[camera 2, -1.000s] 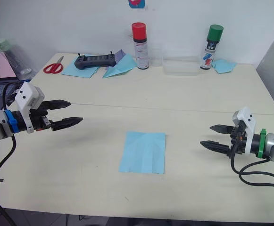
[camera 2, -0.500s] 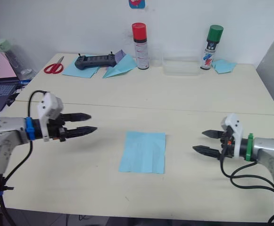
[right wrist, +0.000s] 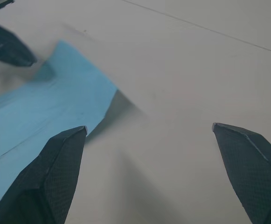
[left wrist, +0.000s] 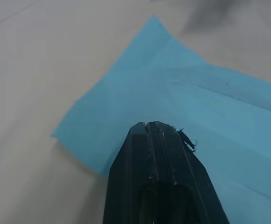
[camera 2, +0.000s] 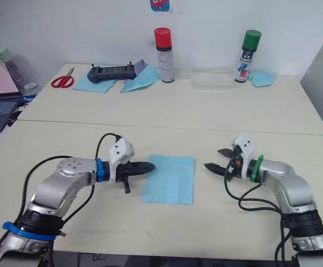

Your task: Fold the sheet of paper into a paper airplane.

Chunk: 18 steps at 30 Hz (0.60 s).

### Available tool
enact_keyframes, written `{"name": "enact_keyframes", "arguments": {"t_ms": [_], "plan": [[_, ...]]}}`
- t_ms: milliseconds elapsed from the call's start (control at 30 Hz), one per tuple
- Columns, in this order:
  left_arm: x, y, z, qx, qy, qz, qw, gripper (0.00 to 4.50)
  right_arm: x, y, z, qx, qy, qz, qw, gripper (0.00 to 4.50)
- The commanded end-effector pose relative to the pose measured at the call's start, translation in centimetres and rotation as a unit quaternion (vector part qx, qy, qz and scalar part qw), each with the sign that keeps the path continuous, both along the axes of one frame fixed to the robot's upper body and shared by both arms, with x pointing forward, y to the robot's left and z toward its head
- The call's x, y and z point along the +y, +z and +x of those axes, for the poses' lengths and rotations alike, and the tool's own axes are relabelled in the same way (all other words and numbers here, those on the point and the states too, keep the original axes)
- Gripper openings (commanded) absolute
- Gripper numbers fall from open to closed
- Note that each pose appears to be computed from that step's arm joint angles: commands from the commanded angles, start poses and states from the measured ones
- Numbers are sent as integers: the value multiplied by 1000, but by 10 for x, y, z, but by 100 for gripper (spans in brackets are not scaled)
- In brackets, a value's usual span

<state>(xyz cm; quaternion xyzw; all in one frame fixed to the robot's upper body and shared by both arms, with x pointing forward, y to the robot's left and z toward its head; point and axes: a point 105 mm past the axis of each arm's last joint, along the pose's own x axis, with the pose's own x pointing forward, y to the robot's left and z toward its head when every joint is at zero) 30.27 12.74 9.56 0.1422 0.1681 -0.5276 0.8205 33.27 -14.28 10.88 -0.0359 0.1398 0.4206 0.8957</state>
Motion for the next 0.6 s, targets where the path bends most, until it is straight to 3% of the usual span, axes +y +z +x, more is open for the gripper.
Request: {"name": "enact_keyframes", "arguments": {"t_ms": [33, 133, 167, 200, 233, 500, 600], "plan": [[0, -18, -3, 13, -3, 16, 1000, 2, 6, 7, 12, -30, -7, 0, 1000, 450], [3, -33, -4, 22, -2, 45, 999, 0, 10, 5, 20, -40, -11, -9, 999, 354], [4, -36, -5, 23, -5, 48, 999, 0, 13, 1, 21, -46, -5, -26, 999, 354], [4, -37, -5, 22, -5, 49, 999, 0, 16, -2, 22, -49, -1, -33, 998, 311], [5, -38, -6, 22, -6, 48, 999, 0, 20, -5, 22, -48, 5, -36, 998, 300], [7, -41, -4, 18, -3, 52, 998, 0, 47, -27, 9, -35, 65, -57, 996, 1], [8, -41, -4, 17, -6, 54, 998, 0, 61, -30, -6, -8, 114, -43, 993, 1]]}}
